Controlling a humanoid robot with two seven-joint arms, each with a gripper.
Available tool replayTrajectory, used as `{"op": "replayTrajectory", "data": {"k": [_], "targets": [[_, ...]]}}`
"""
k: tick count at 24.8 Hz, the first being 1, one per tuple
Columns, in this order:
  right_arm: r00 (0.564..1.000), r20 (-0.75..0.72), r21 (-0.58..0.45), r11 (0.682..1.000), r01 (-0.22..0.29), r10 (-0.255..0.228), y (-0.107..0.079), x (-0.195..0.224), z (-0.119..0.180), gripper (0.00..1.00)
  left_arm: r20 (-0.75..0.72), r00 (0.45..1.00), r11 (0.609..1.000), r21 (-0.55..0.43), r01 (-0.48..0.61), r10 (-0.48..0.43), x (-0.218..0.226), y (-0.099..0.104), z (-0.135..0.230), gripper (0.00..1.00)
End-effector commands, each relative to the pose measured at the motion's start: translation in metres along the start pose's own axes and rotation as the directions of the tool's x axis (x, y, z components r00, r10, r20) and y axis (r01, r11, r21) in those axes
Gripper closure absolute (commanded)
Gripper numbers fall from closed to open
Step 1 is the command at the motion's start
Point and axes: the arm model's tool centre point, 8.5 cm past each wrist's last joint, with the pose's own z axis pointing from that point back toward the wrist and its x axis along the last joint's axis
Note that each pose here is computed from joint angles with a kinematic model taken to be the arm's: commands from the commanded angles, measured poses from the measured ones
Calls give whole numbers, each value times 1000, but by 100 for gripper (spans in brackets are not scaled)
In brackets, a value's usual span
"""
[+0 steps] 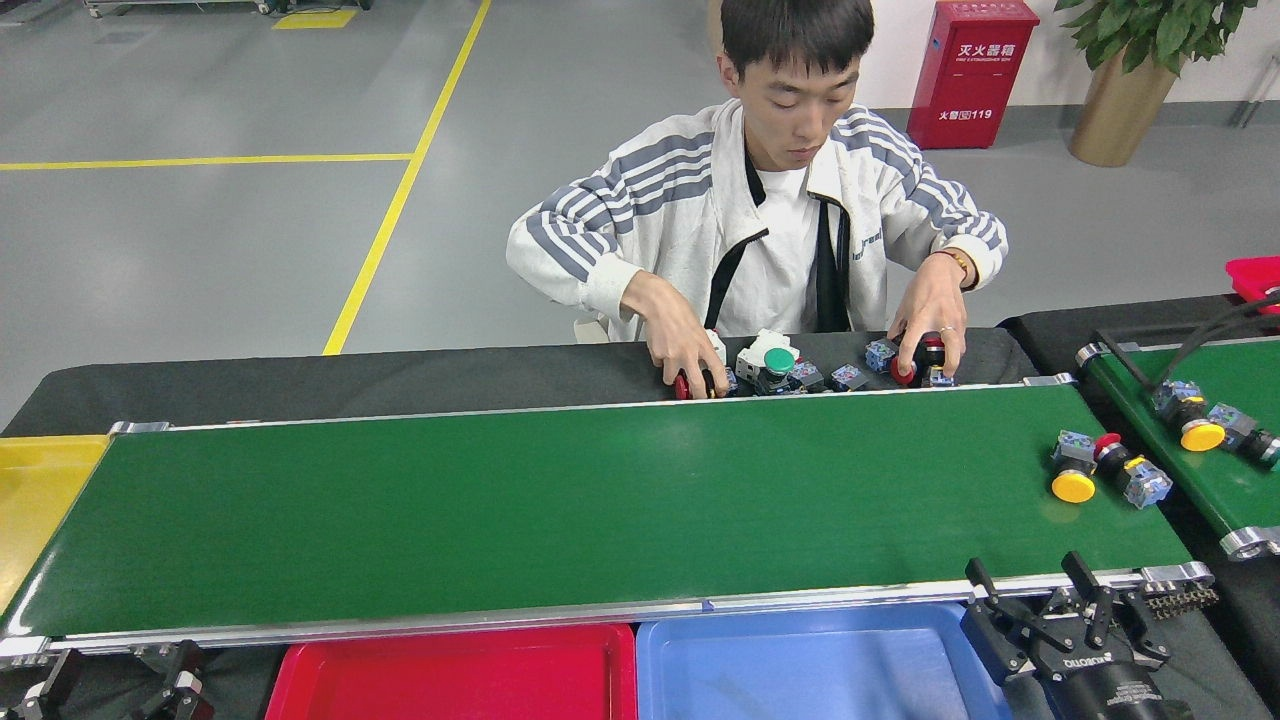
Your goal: Pick switch part from conveyor to tray
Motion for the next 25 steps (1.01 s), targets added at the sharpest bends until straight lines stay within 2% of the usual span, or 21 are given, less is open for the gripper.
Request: {"op": "replayTrajectory", "data": {"k": [1, 9, 14, 17, 20, 25], "targets": [[1000, -9, 32, 999, -6, 6, -5, -4, -2, 0, 2, 1000, 1000, 22, 16, -16, -5, 7, -1, 0], [1000, -28, 36, 999, 3, -2, -9, -10, -8, 0, 7, 1000, 1000, 14, 18, -19, -4, 5, 1, 0], [996, -85, -1, 1000, -1, 1, -29, -17, -41, 0, 13, 1000, 1000, 10, 16, -16, -2, 4, 0, 0], [997, -67, 26, 999, -22, 23, -22, 3, -59, 1, 16, 1000, 1000, 12, 20, -20, -2, 5, -1, 0], [993, -118, 55, 998, 4, 2, -15, 12, -76, 1, 21, 1000, 1000, 15, 21, -22, -1, 6, -3, 0], [990, -140, 73, 997, 18, -7, -16, 20, -102, 1, 39, 999, 1000, 8, 22, -23, 0, 4, -3, 0]]}}
